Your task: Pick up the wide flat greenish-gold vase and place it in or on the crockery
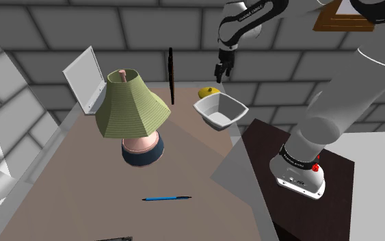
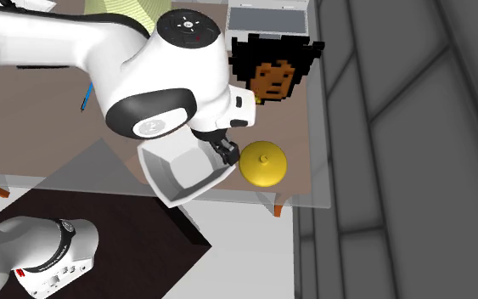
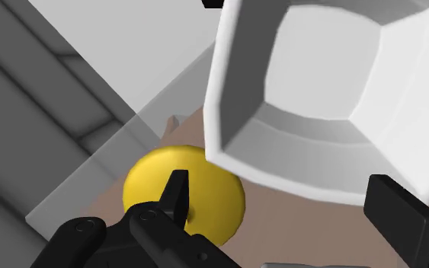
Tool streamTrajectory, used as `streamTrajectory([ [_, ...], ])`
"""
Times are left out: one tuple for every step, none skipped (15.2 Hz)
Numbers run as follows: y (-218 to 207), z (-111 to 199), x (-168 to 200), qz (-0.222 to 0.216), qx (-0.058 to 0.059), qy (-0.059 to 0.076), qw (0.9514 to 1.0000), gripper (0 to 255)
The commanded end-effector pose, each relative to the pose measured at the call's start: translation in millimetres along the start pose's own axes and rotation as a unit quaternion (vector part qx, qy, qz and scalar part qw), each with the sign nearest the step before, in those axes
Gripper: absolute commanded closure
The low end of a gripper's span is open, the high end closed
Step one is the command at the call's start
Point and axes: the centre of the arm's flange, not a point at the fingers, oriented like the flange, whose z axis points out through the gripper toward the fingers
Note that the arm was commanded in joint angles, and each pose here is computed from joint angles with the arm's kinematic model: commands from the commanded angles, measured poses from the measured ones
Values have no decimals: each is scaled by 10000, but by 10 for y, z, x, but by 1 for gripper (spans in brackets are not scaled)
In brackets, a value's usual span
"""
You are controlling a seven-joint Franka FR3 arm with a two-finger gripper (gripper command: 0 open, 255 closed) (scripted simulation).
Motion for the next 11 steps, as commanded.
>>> streamTrajectory([
  [120, 165, 176, -6, 24, 60, 10000, 0],
  [185, 237, 261, -7, 39, 86, 10000, 0],
  [250, 310, 345, -8, 54, 112, 9999, 0],
  [314, 382, 430, -10, 69, 138, 9999, 0],
  [378, 455, 516, -11, 84, 164, 9998, 0],
  [441, 526, 602, -12, 99, 190, 9998, 0],
  [505, 598, 688, -14, 114, 216, 9997, 0],
  [568, 669, 775, -15, 129, 242, 9996, 0],
  [631, 740, 862, -16, 144, 268, 9995, 0],
  [694, 811, 949, -18, 159, 294, 9994, 0],
  [756, 882, 1037, -19, 174, 320, 9993, 0],
])
